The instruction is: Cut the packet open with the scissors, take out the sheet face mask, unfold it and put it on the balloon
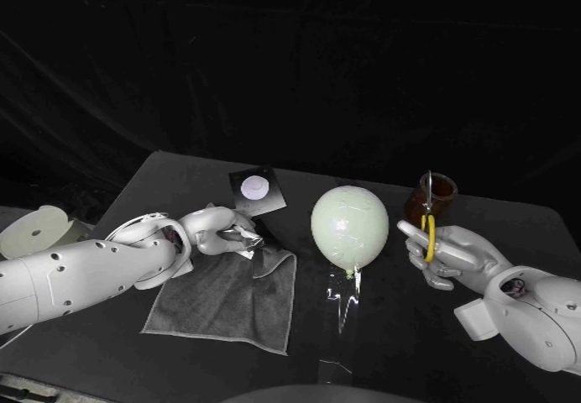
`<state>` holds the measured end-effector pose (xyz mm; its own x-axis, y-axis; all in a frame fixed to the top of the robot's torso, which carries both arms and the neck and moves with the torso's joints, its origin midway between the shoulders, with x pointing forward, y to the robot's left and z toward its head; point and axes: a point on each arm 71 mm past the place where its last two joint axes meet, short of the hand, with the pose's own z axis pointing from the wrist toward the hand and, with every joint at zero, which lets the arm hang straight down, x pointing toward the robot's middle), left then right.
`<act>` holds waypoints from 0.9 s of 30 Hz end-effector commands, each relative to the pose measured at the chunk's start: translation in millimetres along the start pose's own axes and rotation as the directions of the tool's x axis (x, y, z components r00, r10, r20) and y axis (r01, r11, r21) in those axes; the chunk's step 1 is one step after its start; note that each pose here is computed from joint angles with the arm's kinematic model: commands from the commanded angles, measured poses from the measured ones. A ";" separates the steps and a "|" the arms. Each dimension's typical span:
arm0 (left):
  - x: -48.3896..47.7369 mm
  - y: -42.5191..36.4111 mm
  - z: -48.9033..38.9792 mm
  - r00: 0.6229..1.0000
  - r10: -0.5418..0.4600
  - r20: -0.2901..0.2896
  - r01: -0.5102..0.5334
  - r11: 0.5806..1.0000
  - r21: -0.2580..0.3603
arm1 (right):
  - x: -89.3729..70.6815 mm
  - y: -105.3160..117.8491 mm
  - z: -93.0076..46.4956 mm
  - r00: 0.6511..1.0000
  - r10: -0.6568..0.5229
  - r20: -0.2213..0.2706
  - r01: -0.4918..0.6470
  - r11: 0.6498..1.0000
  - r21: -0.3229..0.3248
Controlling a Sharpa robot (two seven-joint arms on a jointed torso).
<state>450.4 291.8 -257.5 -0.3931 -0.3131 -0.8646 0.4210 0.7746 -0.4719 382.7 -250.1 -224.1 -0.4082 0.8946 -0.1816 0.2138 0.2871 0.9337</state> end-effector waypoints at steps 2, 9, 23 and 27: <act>-11.5 -4.9 3.4 0.987 -0.161 -0.018 0.161 0.987 -0.005 | 1.4 1.1 2.1 1.000 -0.009 -0.019 0.008 1.000 -0.017; -36.5 -12.0 7.4 0.966 -0.257 0.013 0.257 0.966 0.007 | 0.5 0.4 5.3 1.000 -0.012 -0.017 0.011 1.000 -0.016; -60.2 -20.5 9.8 0.930 -0.366 0.024 0.365 0.930 0.032 | -3.4 -0.1 7.9 1.000 -0.018 -0.003 0.018 1.000 -0.020; -63.7 -26.0 12.7 0.923 -0.384 0.040 0.381 0.922 0.061 | -3.2 4.3 9.3 1.000 -0.023 -0.003 0.023 0.999 -0.032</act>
<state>475.0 289.8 -196.0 -0.4713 -0.5726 -0.6708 0.2888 0.6185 -0.7308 392.4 -251.5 -225.7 -0.3985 0.8958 -0.1967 0.2063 0.2965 0.9325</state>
